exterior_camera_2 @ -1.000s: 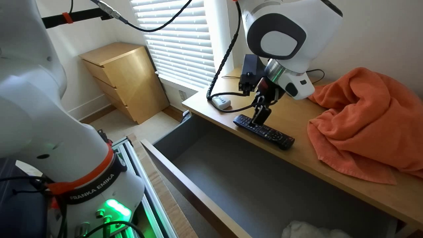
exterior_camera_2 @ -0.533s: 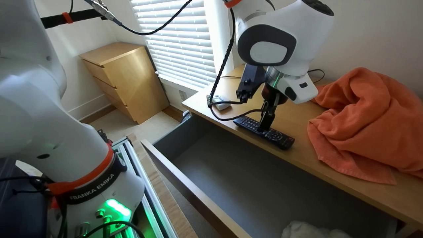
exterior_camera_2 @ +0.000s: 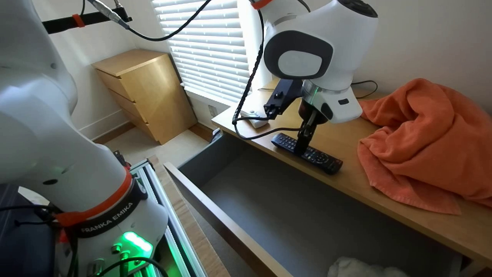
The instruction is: Put the remote inside the top drawer
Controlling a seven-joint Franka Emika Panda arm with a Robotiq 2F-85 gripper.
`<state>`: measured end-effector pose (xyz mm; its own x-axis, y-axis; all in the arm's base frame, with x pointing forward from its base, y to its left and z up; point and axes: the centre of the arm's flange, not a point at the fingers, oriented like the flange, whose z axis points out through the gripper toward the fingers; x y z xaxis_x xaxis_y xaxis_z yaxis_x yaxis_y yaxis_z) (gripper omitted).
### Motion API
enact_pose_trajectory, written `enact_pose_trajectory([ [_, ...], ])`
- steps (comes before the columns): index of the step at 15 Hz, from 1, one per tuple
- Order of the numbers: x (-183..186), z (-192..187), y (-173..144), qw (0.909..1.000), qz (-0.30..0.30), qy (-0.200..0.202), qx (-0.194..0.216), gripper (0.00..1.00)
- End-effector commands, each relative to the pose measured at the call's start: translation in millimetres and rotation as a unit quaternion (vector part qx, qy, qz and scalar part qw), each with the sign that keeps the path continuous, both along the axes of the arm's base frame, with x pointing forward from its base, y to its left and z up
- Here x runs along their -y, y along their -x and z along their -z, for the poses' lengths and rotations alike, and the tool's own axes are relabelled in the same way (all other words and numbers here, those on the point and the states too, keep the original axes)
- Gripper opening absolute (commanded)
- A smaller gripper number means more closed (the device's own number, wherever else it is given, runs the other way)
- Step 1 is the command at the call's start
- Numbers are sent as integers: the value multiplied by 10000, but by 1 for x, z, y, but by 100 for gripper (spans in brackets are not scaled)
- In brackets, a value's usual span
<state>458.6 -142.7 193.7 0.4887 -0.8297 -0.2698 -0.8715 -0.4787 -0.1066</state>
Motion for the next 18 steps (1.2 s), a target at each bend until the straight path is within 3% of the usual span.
enact_pose_trajectory([
  [1, 1, 7, 3, 9999, 144, 29, -26, 100],
  [3, 4, 12, 3, 9998, 178, 63, -91, 97],
  [5, 6, 16, 3, 9997, 232, 34, -120, 73],
  [6, 6, 18, 3, 9996, 243, 23, -128, 71],
  [10, 9, 18, 2, 9994, 315, 49, -133, 38],
  [14, 14, 18, -3, 9991, 392, 85, -128, 32],
  [15, 14, 18, -3, 9991, 391, 83, -135, 81],
  [16, 15, 18, -4, 9991, 395, 87, -123, 81],
  [18, 15, 21, -4, 9990, 404, 87, -144, 92],
])
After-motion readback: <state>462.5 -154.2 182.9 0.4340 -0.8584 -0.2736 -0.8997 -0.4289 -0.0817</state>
